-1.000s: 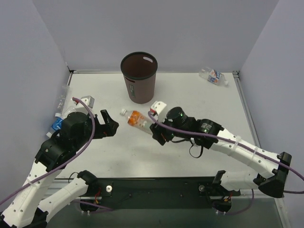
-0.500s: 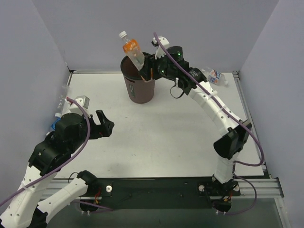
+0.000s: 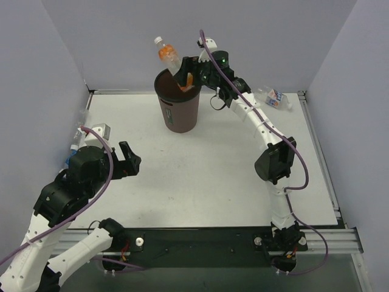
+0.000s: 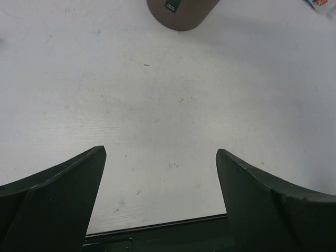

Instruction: Put the plastic bottles in the bin

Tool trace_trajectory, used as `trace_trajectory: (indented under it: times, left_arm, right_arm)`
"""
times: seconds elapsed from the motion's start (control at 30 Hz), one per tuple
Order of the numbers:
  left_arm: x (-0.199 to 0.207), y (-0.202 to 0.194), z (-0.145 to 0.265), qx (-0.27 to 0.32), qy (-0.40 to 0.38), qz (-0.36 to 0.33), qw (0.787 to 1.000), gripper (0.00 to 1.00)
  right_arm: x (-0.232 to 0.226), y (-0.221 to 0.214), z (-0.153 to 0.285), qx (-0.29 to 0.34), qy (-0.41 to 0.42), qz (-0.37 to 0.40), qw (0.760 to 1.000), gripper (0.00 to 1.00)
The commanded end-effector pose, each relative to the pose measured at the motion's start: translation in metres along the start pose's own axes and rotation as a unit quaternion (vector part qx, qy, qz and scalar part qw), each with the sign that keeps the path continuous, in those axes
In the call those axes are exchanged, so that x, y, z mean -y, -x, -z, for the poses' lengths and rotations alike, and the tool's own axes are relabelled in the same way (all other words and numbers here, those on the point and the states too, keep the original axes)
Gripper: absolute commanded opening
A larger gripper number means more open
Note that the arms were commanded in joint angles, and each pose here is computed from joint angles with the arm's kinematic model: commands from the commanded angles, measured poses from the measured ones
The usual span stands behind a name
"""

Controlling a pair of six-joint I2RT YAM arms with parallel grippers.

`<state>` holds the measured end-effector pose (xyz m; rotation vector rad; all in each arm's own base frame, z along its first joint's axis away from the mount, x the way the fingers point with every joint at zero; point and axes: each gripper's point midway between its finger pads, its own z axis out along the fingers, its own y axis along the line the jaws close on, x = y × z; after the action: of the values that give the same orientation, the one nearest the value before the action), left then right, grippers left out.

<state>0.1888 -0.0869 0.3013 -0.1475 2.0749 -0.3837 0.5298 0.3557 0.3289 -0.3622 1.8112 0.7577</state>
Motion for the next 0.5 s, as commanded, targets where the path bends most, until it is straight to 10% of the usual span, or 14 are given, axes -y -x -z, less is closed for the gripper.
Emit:
trace_trajectory:
  times: [0.0,0.47]
  left_arm:
    - [-0.005,0.022,0.004,0.033,0.022,-0.006,0.999,0.97]
    - [-0.058,0.031,-0.057,-0.009,0.195,0.085,0.977,0.97]
  right_arm:
    - [-0.021,0.039,0.000,0.065,0.032,0.015,0.997,0.97]
    - [0.041,0.050,0.085,0.075,-0.109,-0.029,0.991,0.96]
